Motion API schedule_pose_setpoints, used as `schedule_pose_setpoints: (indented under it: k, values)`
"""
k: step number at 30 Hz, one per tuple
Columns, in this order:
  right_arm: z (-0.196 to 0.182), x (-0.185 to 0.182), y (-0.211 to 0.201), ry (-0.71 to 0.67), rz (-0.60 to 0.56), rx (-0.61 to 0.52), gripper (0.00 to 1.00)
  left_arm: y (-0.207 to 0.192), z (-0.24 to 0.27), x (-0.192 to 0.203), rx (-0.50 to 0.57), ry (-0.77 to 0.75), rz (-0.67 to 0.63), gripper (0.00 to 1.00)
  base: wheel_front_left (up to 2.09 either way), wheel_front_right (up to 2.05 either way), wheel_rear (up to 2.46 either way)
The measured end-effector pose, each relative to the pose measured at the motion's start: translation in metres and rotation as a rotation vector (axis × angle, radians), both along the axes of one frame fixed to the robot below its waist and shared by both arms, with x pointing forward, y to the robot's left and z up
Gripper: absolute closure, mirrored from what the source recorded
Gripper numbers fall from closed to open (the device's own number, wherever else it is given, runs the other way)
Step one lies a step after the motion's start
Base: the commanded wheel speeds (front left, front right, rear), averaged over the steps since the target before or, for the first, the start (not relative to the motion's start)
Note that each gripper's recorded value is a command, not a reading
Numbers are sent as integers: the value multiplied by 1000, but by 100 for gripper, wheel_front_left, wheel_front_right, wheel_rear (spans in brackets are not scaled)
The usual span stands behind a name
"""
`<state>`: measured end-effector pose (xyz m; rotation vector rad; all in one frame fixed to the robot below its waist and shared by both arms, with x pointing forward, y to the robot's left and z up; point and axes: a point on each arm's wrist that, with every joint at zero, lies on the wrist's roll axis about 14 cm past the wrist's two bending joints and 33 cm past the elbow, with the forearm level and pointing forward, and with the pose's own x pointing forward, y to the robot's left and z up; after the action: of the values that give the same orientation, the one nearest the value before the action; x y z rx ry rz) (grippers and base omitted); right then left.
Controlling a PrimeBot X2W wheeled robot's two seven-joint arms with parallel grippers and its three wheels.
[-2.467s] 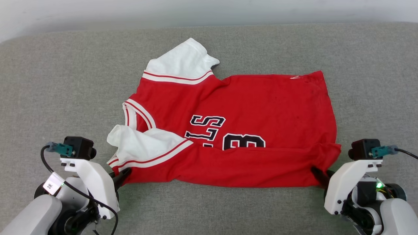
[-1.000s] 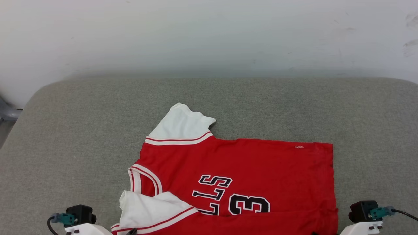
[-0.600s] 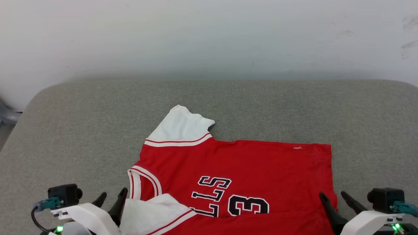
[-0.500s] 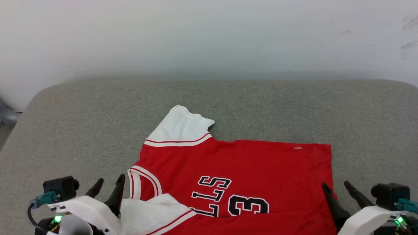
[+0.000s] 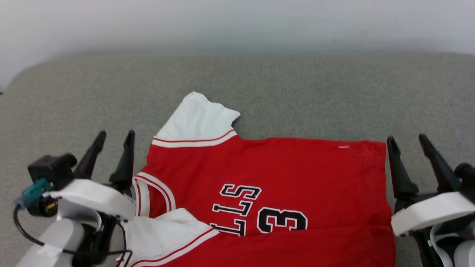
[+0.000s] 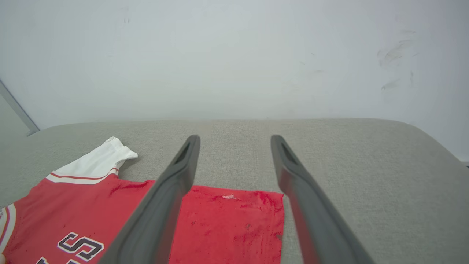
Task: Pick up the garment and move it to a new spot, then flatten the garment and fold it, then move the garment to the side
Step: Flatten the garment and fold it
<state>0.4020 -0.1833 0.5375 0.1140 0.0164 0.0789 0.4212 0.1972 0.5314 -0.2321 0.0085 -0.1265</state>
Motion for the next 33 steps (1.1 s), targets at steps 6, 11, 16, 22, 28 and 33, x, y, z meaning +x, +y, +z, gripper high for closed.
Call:
schedule_pose_setpoints:
  k: [6, 11, 16, 22, 28, 33]
  values:
    - [-5, 23, 0, -3, -6, -9, 0, -8, -15, 45, 13, 38, -70, 0, 0, 0, 0]
    - [-22, 30, -10, 30, -37, -9, 0, -22, -21, 90, 40, 82, -168, 0, 0, 0, 0]
    - [-40, 29, -26, 67, -83, 4, 0, -43, -32, 131, 22, 180, -268, 0, 0, 0, 0]
    - [-52, 25, -36, 91, -114, 12, 0, -58, -73, 155, 24, 451, -353, 0, 0, 0, 0]
    - [-63, 18, -47, 113, -152, 29, 0, -62, -100, 164, 62, 656, -401, 0, 0, 0, 0]
    - [-75, 13, -54, 139, -176, 44, 0, -61, -134, 161, 98, 828, -416, 0, 0, 0, 0]
